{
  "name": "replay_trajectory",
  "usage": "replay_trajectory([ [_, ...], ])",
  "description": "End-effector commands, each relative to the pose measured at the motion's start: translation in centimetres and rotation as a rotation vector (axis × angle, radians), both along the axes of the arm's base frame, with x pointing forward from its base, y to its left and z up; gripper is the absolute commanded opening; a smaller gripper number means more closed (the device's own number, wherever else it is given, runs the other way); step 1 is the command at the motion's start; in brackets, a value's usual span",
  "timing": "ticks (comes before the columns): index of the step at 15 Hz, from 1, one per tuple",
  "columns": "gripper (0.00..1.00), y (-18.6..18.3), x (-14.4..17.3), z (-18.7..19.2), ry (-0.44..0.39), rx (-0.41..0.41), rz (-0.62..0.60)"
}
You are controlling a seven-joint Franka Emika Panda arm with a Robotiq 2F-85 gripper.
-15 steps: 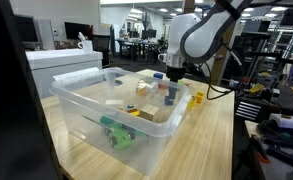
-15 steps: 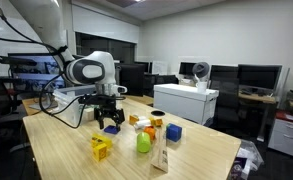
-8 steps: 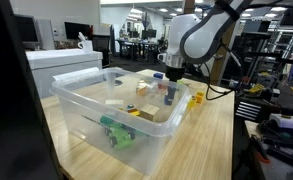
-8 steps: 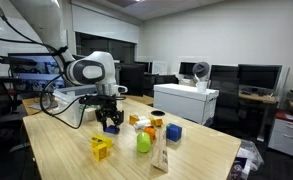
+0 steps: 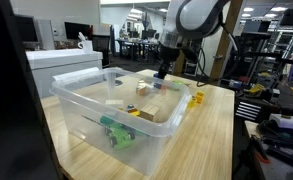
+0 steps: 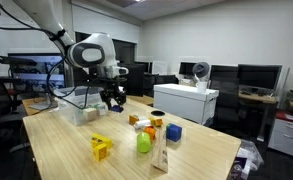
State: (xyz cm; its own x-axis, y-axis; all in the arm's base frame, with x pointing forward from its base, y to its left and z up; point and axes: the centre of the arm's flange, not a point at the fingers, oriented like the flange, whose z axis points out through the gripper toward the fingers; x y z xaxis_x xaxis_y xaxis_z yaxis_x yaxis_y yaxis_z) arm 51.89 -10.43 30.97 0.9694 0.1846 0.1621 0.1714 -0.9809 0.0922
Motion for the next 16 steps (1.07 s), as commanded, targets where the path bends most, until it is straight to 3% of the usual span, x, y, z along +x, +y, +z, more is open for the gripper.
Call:
replay_trajectory([
  [1,0.43,4.6,0.8,9.0,-0.123,0.088,0.029],
  [4,0.43,10.5,-1.3,14.6,-0.155,0.162,0.119],
  [10,0.43,14.5,-3.1,15.7,-0.105,0.149,0.215],
  [11,0.92,14.4,-3.2,15.3,-0.087,0.138,0.221],
  [13,1.00,12.7,-3.2,14.7,-0.074,0.108,0.205],
  [16,1.00,7.1,-2.9,14.1,-0.041,0.047,0.102],
])
